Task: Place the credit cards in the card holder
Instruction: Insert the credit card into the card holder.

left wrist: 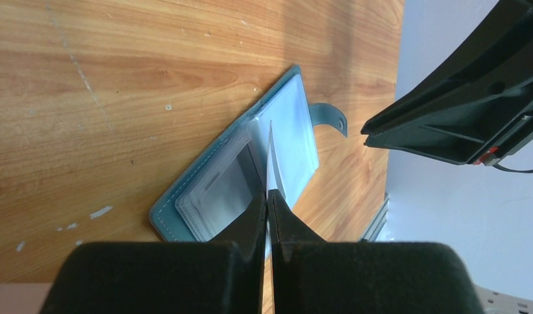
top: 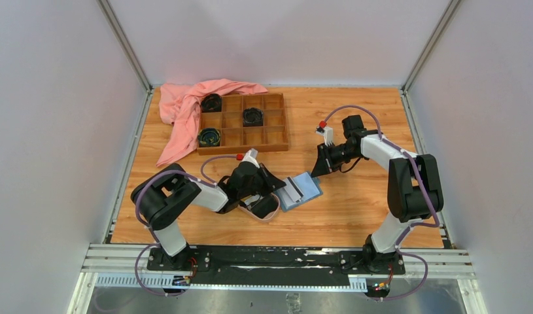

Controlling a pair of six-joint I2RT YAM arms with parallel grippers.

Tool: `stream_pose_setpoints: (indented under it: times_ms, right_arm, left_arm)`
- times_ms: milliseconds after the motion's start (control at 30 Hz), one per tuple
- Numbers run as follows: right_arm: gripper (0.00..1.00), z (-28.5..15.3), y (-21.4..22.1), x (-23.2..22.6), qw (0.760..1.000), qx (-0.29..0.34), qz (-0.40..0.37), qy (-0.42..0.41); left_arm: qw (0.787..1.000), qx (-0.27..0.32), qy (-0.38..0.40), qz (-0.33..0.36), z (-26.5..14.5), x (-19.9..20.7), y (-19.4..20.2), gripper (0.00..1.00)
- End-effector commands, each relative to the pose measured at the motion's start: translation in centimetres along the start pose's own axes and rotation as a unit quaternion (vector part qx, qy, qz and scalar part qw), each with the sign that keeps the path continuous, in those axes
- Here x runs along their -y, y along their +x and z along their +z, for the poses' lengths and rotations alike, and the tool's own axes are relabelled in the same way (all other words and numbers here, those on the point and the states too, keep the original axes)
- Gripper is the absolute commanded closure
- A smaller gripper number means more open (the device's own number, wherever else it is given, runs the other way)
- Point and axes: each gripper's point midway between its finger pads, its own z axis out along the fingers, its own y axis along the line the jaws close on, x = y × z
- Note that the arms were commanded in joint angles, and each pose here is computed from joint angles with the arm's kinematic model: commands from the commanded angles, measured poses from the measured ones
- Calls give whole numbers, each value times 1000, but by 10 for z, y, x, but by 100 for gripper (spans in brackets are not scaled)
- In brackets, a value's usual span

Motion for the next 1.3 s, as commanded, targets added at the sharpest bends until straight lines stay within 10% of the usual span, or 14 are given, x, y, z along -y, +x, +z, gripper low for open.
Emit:
stream_pose_setpoints:
  times_ms: [0, 1267]
  right_arm:
    - [84, 4, 4, 0, 1000, -10, 5, 3]
    - [84, 7, 2, -6, 1000, -9, 4, -3]
  left_arm:
    - [1000, 1, -16, -8, 7, -8, 5, 100]
    - [988, -95, -102, -71, 14, -29, 45, 99]
